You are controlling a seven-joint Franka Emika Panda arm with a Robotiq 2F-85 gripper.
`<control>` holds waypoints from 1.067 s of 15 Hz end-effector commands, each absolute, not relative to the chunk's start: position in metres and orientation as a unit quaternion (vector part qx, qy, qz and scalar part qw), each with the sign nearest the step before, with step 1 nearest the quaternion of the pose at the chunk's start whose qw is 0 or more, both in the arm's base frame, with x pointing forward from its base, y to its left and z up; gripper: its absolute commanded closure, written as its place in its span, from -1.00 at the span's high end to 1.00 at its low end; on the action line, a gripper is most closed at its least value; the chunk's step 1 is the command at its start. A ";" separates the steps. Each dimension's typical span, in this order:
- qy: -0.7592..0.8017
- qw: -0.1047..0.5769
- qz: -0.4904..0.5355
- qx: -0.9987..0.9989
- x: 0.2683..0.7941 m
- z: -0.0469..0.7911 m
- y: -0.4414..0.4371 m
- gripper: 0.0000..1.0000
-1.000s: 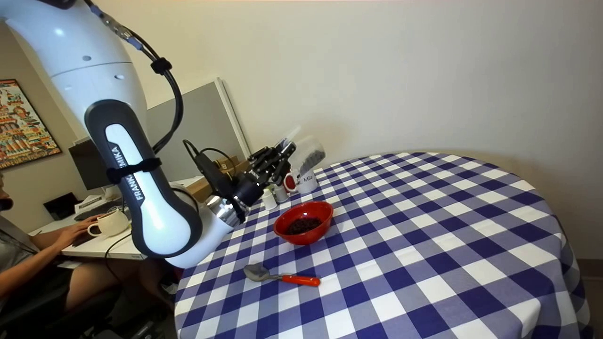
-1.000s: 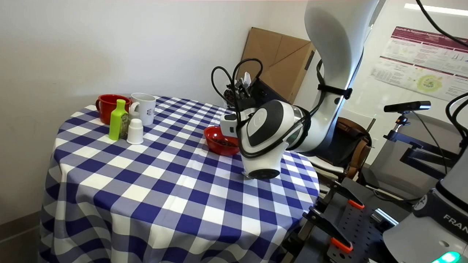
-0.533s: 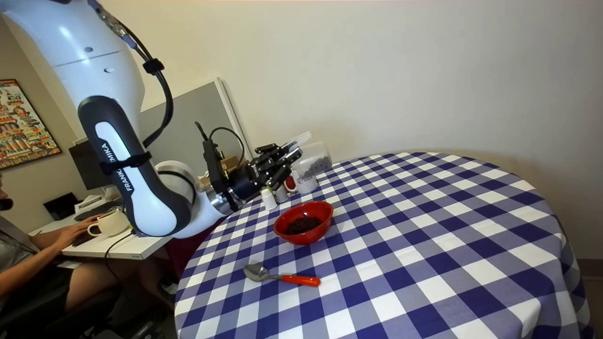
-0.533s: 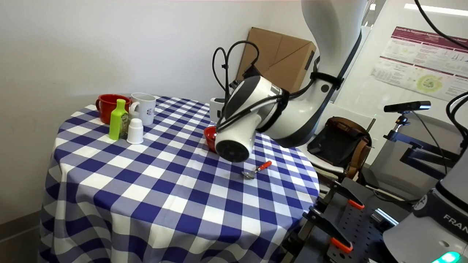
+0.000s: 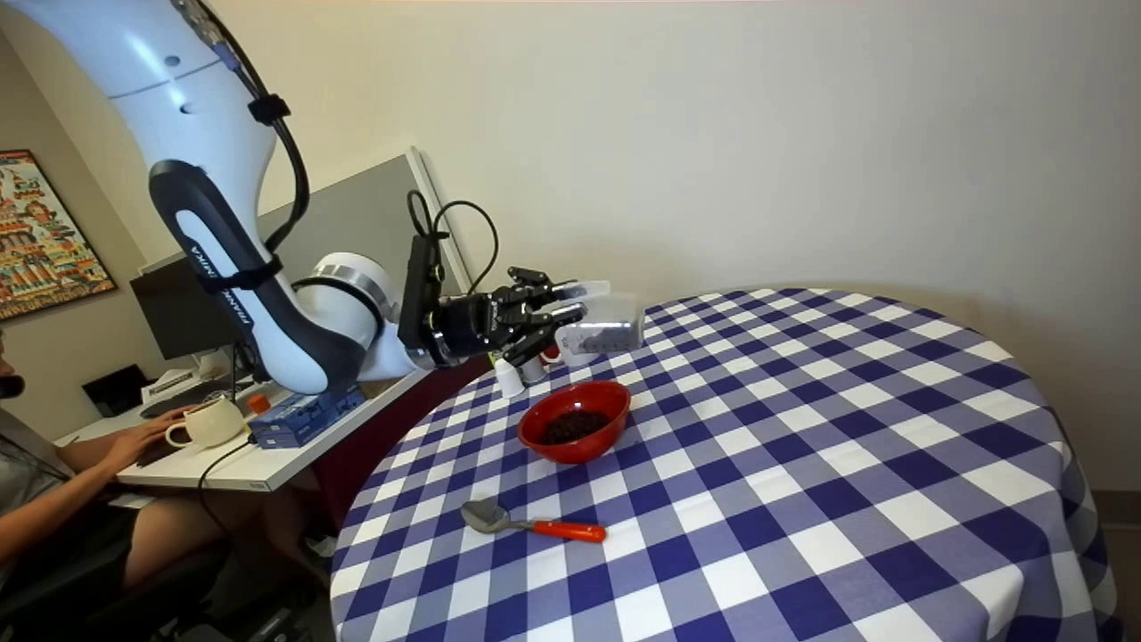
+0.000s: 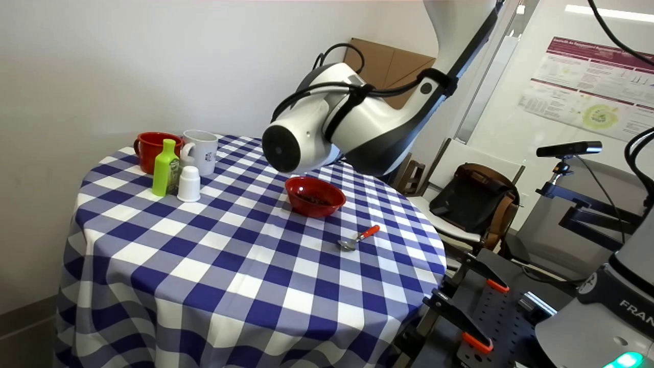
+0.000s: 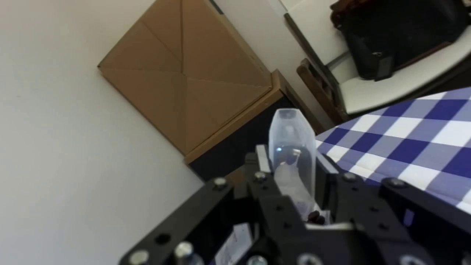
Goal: Pour some of the things in the jug into the bowl
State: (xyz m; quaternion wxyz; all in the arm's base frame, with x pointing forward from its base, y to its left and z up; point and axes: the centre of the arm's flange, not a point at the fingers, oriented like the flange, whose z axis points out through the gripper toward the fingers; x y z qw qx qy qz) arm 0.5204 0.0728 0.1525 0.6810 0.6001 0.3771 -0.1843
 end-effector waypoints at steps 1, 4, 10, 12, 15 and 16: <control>0.338 0.626 -0.206 0.672 0.539 0.174 0.060 -0.81; 0.299 0.578 -0.217 0.728 0.552 0.201 0.034 -0.81; 0.202 0.470 -0.251 0.822 0.559 0.224 -0.036 -0.80; 0.176 0.423 -0.266 0.848 0.553 0.221 -0.050 -0.80; 0.165 0.345 -0.277 0.881 0.548 0.218 -0.059 -0.80; 0.163 0.319 -0.277 0.892 0.550 0.217 -0.062 -0.80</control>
